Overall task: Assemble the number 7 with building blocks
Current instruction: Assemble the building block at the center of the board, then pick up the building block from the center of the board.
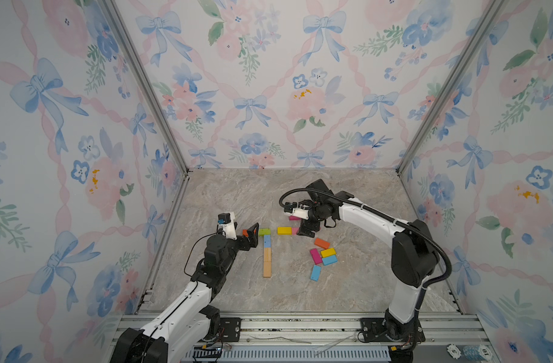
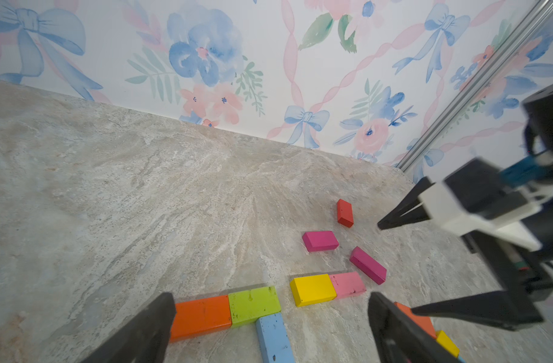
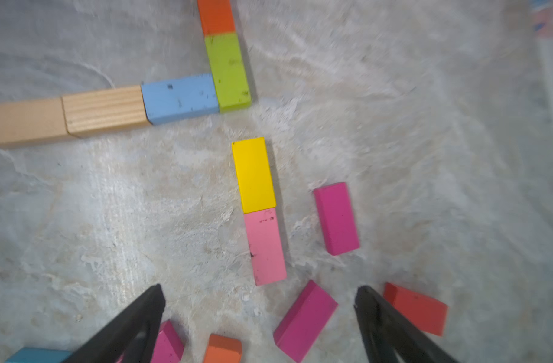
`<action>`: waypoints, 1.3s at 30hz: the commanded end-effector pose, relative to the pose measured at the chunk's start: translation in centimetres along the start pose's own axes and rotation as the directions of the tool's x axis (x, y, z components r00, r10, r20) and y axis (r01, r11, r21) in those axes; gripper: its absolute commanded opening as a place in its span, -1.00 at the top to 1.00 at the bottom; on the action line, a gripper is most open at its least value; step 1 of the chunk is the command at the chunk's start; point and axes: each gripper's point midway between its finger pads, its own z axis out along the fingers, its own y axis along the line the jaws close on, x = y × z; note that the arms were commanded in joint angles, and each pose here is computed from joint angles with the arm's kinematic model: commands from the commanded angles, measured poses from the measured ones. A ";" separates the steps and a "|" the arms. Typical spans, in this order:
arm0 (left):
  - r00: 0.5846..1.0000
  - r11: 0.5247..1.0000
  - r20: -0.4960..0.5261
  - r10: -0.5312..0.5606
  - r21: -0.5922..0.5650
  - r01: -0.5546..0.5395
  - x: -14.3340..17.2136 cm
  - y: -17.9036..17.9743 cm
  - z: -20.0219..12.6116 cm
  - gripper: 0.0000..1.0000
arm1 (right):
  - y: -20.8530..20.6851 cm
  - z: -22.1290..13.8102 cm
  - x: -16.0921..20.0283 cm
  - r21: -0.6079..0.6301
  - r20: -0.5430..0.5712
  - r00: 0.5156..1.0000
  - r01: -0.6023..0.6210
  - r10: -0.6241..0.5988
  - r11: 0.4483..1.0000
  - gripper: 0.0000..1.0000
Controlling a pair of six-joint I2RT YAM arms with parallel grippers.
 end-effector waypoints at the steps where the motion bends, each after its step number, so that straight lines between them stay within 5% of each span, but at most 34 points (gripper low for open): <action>1: 1.000 1.000 0.025 -0.008 0.011 0.008 -0.6 -0.2 -0.2 -0.96 | -5.3 -5.5 -4.3 0.094 0.312 0.907 -0.326 0.283 0.941 -0.93; 4: 1.000 1.000 0.025 -0.008 0.011 0.007 -0.6 -0.2 -0.1 -0.96 | -6.0 -7.0 -4.4 -0.075 0.394 0.829 -0.402 0.397 0.913 -0.93; 7: 1.000 1.000 0.022 -0.008 0.012 0.008 -0.6 -0.2 -0.1 -0.96 | -5.4 -5.3 -2.7 -0.093 0.318 0.897 -0.293 0.307 0.952 -0.93; 13: 1.000 1.000 0.023 -0.008 0.011 0.008 -0.6 -0.2 -0.1 -0.96 | -6.0 3.0 2.2 -0.024 -0.016 0.990 -0.139 0.139 0.990 -0.93; 20: 1.000 1.000 0.017 -0.008 0.012 0.008 -0.5 -0.2 0.0 -0.95 | -5.2 10.1 4.0 -0.031 -0.153 0.988 0.025 -0.029 0.999 -0.86; 31: 1.000 1.000 0.012 -0.013 0.008 0.013 -0.5 0.0 0.2 -0.96 | -4.7 13.2 5.8 -0.108 -0.258 0.962 0.059 -0.085 0.992 -0.81; 36: 1.000 1.000 0.014 -0.013 0.008 0.013 -0.5 0.0 0.2 -0.96 | -4.2 13.6 7.2 -0.155 -0.308 0.946 0.055 -0.101 0.986 -0.60; 39: 1.000 1.000 0.012 -0.013 0.008 0.013 -0.5 0.0 0.2 -0.95 | -4.4 14.0 7.7 -0.156 -0.324 0.942 0.040 -0.089 0.987 -0.19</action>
